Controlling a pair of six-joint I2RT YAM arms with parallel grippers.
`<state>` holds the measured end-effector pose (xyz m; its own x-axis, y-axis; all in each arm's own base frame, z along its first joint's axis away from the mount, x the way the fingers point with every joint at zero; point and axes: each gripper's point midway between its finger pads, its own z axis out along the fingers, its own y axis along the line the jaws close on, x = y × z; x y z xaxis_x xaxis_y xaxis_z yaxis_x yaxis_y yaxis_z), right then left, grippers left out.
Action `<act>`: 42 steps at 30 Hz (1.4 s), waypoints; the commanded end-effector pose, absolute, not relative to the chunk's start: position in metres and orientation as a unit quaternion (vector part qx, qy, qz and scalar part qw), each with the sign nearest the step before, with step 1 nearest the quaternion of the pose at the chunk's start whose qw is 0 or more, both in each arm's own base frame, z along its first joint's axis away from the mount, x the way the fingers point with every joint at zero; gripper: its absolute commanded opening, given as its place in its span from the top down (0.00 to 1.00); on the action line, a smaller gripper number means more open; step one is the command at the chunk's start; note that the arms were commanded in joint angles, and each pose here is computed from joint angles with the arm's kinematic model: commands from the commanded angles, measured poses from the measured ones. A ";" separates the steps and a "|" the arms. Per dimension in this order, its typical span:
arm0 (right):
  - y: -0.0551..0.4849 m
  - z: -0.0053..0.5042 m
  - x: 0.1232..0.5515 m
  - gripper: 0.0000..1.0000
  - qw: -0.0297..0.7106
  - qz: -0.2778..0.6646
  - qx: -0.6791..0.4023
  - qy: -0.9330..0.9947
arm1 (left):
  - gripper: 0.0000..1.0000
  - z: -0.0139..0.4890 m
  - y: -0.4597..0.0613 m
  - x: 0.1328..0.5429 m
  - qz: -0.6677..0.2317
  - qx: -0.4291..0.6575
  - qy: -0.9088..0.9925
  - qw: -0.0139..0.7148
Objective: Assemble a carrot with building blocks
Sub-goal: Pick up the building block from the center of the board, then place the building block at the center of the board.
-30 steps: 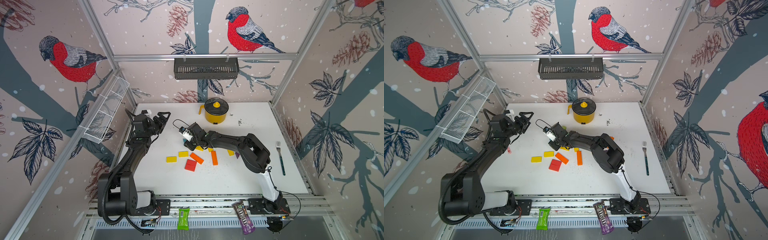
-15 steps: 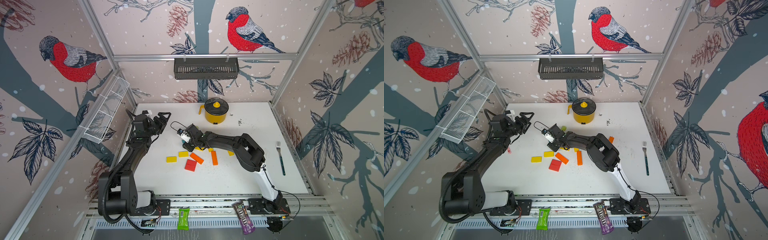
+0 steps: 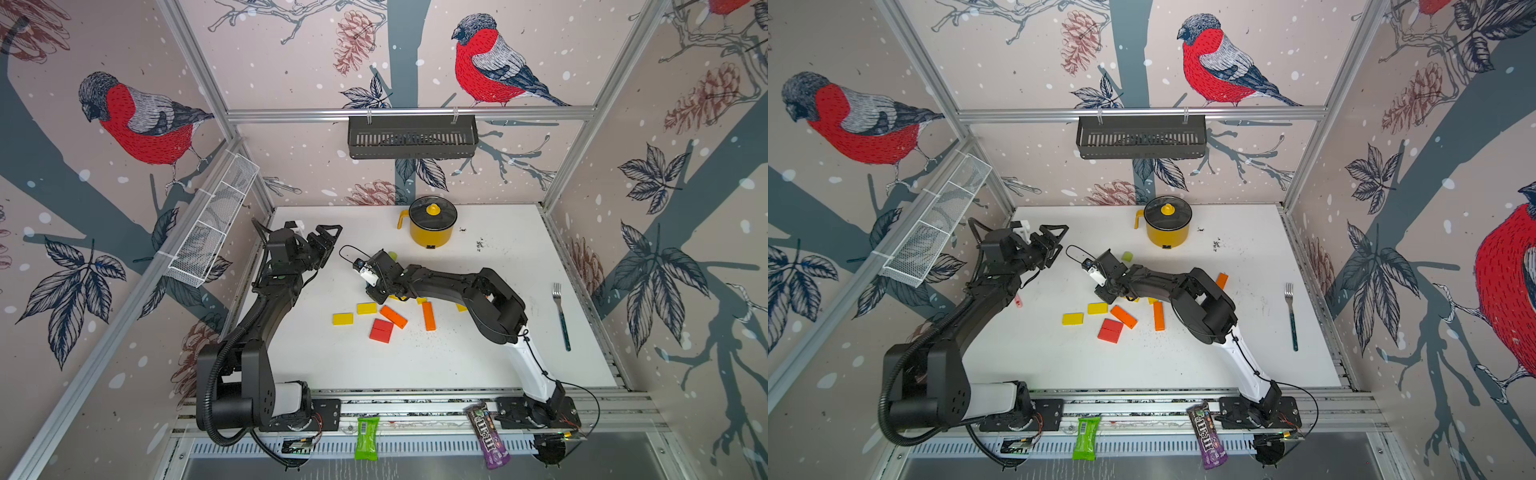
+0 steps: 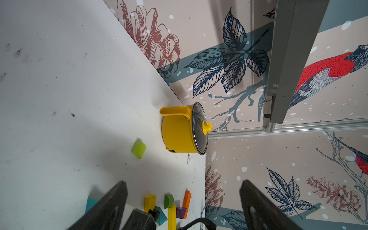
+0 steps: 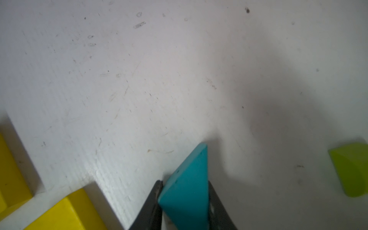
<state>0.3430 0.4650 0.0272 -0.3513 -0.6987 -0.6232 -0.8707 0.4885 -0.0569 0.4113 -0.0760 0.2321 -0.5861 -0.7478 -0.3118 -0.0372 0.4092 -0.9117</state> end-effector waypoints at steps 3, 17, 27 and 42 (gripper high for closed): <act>0.471 0.034 0.349 0.76 0.318 0.148 -0.470 0.810 | 0.11 0.239 -0.073 0.414 -0.477 -0.261 0.746 0.385; 0.474 0.052 0.409 0.79 0.353 0.132 -0.420 0.825 | 0.11 0.234 -0.060 0.417 -0.465 -0.277 0.746 0.389; 0.472 0.030 0.417 0.79 0.330 0.142 -0.404 0.841 | 0.11 0.232 -0.060 0.418 -0.468 -0.278 0.745 0.385; 0.483 0.022 0.406 0.68 0.316 0.160 -0.421 0.835 | 0.11 0.231 -0.059 0.418 -0.466 -0.279 0.746 0.385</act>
<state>0.4088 0.4828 0.0274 -0.4294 -0.5998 -0.6751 -0.8052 0.5929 -0.0146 0.4168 -0.0590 0.2259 -0.5496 -0.7760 -0.3093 -0.0730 0.4134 -0.9076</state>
